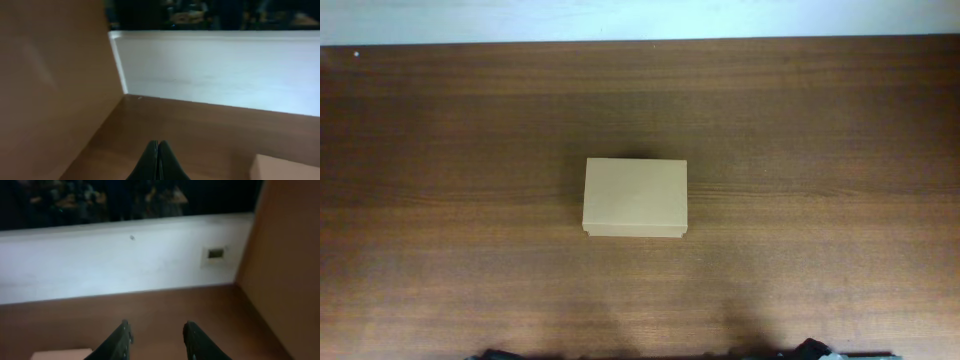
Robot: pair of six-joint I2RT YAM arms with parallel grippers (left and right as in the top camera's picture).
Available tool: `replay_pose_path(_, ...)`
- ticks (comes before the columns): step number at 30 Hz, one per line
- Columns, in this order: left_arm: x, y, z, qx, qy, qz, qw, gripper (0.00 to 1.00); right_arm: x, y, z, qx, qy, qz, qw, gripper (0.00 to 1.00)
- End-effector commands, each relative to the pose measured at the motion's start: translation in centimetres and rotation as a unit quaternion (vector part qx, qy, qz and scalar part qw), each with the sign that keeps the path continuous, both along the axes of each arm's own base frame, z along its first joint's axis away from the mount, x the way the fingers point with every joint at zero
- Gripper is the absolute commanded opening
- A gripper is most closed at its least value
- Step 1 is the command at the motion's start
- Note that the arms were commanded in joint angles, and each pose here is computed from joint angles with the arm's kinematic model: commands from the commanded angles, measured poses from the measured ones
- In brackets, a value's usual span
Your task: Pack container
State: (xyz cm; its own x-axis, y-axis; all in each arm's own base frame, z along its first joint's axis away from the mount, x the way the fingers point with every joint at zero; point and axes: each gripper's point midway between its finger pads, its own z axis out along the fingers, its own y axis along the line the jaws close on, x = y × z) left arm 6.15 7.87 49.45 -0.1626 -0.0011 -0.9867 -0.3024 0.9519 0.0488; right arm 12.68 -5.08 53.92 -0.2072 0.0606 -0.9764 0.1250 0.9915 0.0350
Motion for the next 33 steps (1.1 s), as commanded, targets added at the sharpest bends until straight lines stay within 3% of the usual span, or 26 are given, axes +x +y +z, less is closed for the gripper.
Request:
replay_pose_path(1, -1.7, 2.3, -0.3, -0.023, -0.015, 0.068, 0.997, 0.02, -0.6, -1.9, -2.4, 0.007, 0.018, -0.06, 0.998, 0.35)
replay_pose_path(9, -4.6, 4.4, -2.2, -0.042, -0.023, 0.121, 0.992, 0.02, -4.3, -5.2, -8.8, -0.015, 0.076, -0.182, 0.98, 0.35)
replay_pose_path(15, -7.3, 6.1, -6.3, -0.053, -0.021, 0.166, 0.984, 0.04, -7.0, -5.0, -12.1, -0.01, 0.105, -0.201, 0.974, 0.36)
replay_pose_path(25, -9.2, 7.2, -14.3, -0.065, -0.006, 0.199, 0.978, 0.23, -8.7, -3.8, -13.8, 0.012, 0.112, -0.194, 0.975, 0.36)
replay_pose_path(27, -9.3, 7.2, -15.2, -0.07, -0.006, 0.2, 0.977, 0.38, -8.7, -3.8, -13.8, 0.012, 0.113, -0.194, 0.974, 0.5)
replay_pose_path(28, -9.3, 7.2, -15.5, -0.067, -0.002, 0.201, 0.977, 0.53, -8.7, -3.8, -13.8, 0.012, 0.112, -0.194, 0.975, 0.57)
replay_pose_path(29, -9.3, 7.2, -15.6, -0.067, 0.0, 0.201, 0.977, 0.62, -8.7, -3.8, -13.8, 0.012, 0.112, -0.194, 0.975, 0.62)
replay_pose_path(31, -9.3, 7.2, -15.6, -0.066, 0.0, 0.201, 0.977, 0.99, -8.7, -3.8, -13.8, 0.012, 0.112, -0.194, 0.974, 0.79)
replay_pose_path(33, -9.3, 7.2, -15.6, -0.066, 0.001, 0.201, 0.977, 0.99, -8.7, -3.8, -13.8, 0.012, 0.112, -0.194, 0.975, 0.99)
